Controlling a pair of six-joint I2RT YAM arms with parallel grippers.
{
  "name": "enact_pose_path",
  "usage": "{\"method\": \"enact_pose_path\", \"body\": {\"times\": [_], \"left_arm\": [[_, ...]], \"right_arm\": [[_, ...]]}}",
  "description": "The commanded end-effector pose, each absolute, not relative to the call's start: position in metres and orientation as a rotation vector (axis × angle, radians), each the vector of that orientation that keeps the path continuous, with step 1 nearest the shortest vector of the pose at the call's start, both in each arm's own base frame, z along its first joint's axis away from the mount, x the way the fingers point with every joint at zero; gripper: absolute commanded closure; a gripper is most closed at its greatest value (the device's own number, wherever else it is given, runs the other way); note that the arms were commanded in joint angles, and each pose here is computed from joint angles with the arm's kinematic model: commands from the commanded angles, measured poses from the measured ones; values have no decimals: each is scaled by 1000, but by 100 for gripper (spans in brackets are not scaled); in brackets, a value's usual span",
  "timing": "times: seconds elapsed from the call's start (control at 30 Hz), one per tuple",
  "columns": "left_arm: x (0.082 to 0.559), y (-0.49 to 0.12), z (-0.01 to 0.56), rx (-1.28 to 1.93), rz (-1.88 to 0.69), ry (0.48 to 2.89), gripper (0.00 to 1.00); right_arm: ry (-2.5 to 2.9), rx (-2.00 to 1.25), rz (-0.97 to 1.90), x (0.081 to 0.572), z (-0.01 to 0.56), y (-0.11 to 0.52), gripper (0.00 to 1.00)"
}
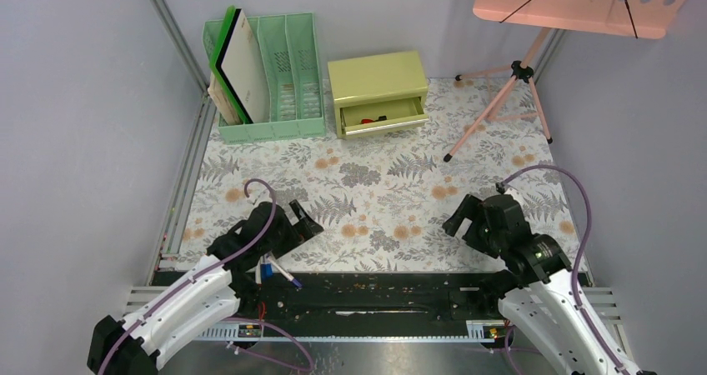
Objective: Organize the desk
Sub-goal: Pick up the stationery from the corner of the board.
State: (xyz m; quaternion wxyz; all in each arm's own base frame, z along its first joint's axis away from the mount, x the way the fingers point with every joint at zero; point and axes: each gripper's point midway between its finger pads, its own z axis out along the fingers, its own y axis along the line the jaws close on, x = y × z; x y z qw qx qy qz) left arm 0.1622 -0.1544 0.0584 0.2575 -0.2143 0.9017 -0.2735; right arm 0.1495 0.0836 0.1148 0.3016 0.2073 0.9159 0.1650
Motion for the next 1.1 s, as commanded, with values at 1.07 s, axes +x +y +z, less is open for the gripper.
{"method": "enact_pose_path", "body": {"times": [1.07], "left_arm": [[192,-174,81,-544,-788,2385,1]], "right_arm": [[2691,1038,-147,166,47,7,2]]}}
